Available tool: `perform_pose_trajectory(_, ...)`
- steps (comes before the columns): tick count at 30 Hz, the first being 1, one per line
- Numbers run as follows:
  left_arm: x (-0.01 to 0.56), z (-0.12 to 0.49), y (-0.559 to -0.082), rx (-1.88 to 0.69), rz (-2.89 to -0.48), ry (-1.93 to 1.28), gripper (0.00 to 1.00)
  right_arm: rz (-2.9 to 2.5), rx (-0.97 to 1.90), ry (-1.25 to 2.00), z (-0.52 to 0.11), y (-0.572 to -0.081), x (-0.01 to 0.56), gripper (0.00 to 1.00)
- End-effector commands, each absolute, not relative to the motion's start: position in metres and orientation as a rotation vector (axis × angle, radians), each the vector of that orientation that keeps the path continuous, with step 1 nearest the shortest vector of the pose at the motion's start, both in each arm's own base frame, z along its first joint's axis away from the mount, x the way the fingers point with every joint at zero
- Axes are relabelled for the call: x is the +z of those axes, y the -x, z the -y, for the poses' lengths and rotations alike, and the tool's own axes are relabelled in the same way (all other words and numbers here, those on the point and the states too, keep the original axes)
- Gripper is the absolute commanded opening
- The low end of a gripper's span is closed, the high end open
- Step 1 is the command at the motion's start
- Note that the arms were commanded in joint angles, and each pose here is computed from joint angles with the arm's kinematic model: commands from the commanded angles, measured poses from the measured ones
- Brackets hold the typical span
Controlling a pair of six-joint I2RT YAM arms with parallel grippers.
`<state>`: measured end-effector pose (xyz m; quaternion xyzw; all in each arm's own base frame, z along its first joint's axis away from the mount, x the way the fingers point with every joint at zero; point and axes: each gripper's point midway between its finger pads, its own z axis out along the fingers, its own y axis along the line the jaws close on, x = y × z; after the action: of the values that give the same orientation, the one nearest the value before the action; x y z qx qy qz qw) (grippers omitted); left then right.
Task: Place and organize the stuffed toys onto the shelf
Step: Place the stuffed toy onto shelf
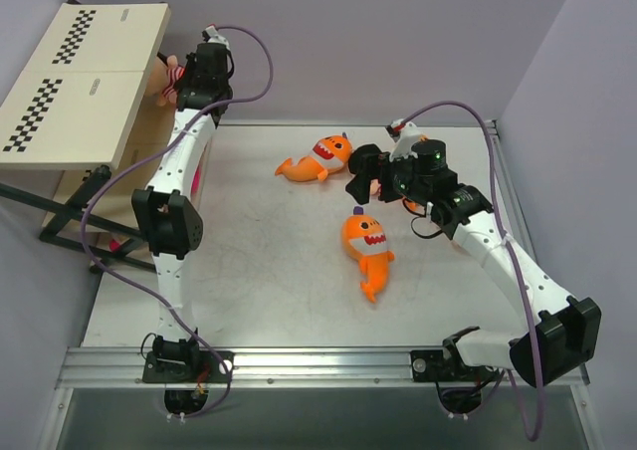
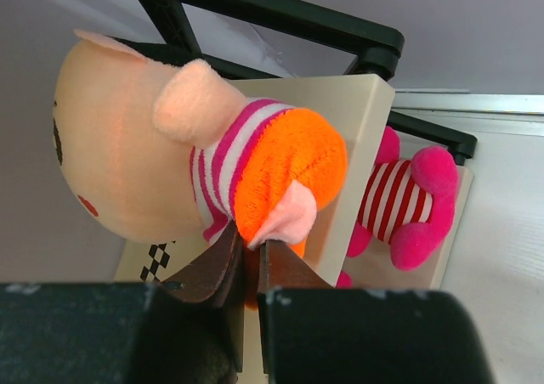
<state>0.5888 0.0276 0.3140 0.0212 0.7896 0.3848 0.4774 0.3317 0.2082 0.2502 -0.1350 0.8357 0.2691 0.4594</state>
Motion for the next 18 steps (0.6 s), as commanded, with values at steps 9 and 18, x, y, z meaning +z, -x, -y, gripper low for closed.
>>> perform_pose_trajectory(9, 0.326, -0.057, -0.580, 1.052, -1.936, 0.013, 0.14, -2.020, 0.679, 0.342, -0.211, -0.339, 0.256, 0.99)
perform_pose_trajectory(18, 0.315, -0.059, -0.583, 1.014, -1.962, 0.012, 0.41, -2.021, 0.687, 0.340, -0.211, -0.337, 0.254, 0.99)
